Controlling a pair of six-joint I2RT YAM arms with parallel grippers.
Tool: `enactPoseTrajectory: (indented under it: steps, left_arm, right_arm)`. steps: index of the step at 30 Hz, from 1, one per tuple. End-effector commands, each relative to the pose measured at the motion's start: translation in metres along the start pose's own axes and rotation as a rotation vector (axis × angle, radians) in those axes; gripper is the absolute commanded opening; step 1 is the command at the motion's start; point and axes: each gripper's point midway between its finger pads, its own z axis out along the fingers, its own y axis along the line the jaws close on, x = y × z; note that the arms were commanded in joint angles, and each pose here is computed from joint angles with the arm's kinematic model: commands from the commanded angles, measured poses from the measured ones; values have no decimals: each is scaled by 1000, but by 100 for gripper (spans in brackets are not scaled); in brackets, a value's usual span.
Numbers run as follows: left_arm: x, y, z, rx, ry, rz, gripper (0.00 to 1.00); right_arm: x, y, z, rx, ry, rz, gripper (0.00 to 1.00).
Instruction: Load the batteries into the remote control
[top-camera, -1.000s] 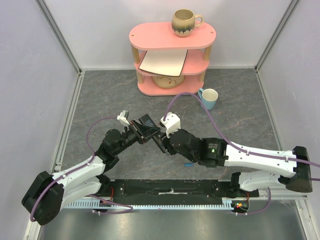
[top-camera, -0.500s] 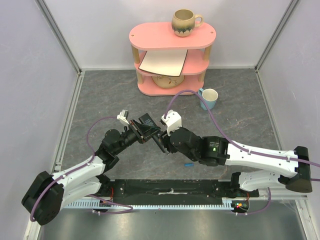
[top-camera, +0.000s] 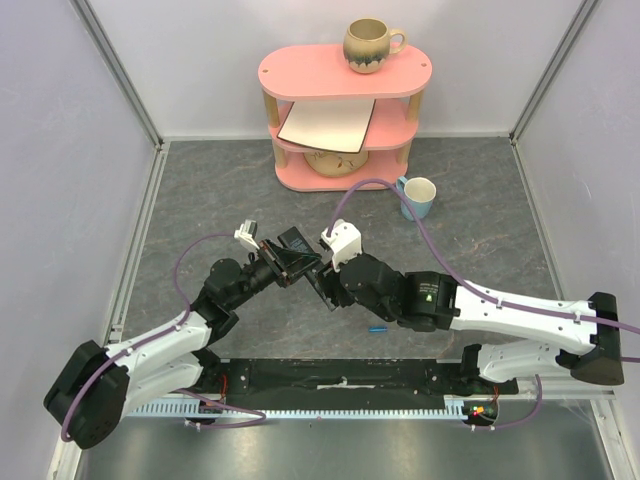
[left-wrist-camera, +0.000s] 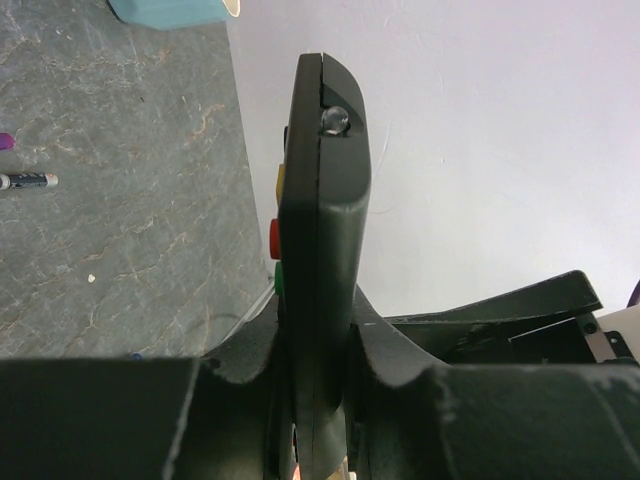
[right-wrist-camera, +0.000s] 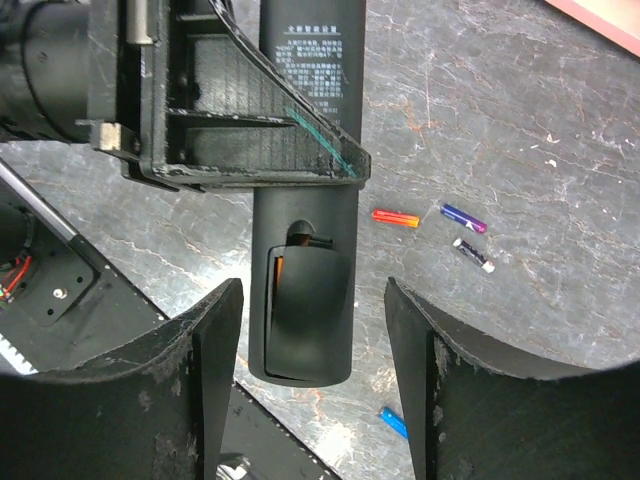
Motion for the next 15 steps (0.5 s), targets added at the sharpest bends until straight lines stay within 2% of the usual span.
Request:
enactPoseTrajectory:
  steps: [1,4,8,15]
  left_arm:
    - [-1,-16,0,72,-5,-10,2]
    - [0,-14,0,70,-2,-12,2]
    - [1,-14,0,72,1,-12,2]
    - [2,-23,-2,114,8,-3,2]
  right_arm:
    - [-38,12,-13,-61,-85,70,67]
    - [-48,11,-20,-64,-111,99,70]
    - [-63,-8,-35,-33,-172,178,80]
    - [-38,-39,-22,-72,-119,359,85]
